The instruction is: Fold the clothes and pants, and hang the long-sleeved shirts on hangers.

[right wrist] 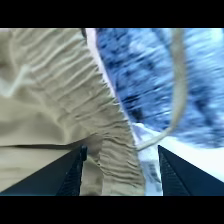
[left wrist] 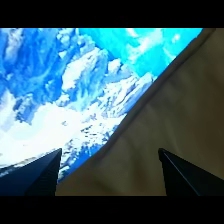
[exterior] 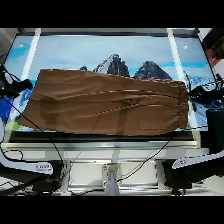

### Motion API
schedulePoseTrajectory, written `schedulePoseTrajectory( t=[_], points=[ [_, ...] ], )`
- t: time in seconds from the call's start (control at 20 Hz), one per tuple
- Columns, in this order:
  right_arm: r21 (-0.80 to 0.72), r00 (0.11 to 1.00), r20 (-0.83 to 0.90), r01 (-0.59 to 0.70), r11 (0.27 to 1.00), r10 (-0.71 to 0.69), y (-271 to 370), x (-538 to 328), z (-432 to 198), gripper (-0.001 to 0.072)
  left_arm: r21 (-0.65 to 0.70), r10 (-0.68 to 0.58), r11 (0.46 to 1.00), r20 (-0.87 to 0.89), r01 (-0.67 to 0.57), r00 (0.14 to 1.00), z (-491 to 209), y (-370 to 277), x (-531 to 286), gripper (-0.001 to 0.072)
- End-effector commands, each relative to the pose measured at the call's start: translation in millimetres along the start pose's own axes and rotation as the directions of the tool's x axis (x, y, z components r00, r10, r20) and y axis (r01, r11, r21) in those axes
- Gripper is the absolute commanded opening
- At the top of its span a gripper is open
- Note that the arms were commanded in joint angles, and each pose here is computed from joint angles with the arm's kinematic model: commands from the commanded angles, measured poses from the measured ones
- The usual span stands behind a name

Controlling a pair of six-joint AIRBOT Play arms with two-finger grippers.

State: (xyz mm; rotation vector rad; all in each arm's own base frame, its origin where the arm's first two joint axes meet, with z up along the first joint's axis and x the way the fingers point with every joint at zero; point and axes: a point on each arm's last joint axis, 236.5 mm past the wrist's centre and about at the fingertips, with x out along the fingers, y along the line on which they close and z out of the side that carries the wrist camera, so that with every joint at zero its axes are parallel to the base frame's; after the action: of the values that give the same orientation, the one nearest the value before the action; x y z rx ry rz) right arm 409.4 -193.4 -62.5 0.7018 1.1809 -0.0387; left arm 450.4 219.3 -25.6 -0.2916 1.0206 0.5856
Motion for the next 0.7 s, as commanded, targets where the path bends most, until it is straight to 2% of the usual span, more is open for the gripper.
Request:
schedulePoseTrajectory(
  t=[0.0,0.05,0.1,0.15,0.2,0.3,0.5,0.65],
  points=[
    [-0.013,0.999,0.028,0.017,1.000,-0.017,4,-53,6,0.0504,0.032,0.065,0.997,0.142,-0.070,0.988,37,31,-53,0.0693],
    [-0.022,0.999,0.033,0.028,0.999,-0.028,4,-72,3,0.0444,0.008,0.070,0.997,0.189,-0.072,0.980,48,42,-76,0.0586],
    [-0.028,0.999,0.026,0.042,0.999,-0.041,4,-93,-4,0.0354,0.015,0.079,0.996,0.216,-0.084,0.973,54,51,-97,0.0353],
    [-0.029,0.998,-0.003,0.062,0.998,-0.062,-1,-110,-18,0.0272,0.085,0.091,0.990,0.236,-0.113,0.967,56,61,-118,0.0080],
    [-0.019,0.994,-0.049,0.097,0.995,-0.097,-10,-125,-37,0.0199,0.148,0.105,0.978,0.242,-0.144,0.964,55,71,-133,0.0012],
    [0.038,0.993,-0.076,0.099,0.994,-0.096,-17,-148,-61,0.0031,0.132,0.153,0.974,0.208,-0.182,0.966,43,99,-152,0.0013],
    [0.135,0.991,0.124,0.023,0.991,-0.040,-5,-167,-82,0.0029,0.079,0.229,0.967,0.142,-0.242,0.963,3,151,-171,0.0012],
    [0.178,0.995,0.097,-0.029,0.984,0.011,11,-135,-134,0.0028,0.011,0.207,0.978,0.118,-0.210,0.971,-45,169,-165,0.0010]
  ],
)
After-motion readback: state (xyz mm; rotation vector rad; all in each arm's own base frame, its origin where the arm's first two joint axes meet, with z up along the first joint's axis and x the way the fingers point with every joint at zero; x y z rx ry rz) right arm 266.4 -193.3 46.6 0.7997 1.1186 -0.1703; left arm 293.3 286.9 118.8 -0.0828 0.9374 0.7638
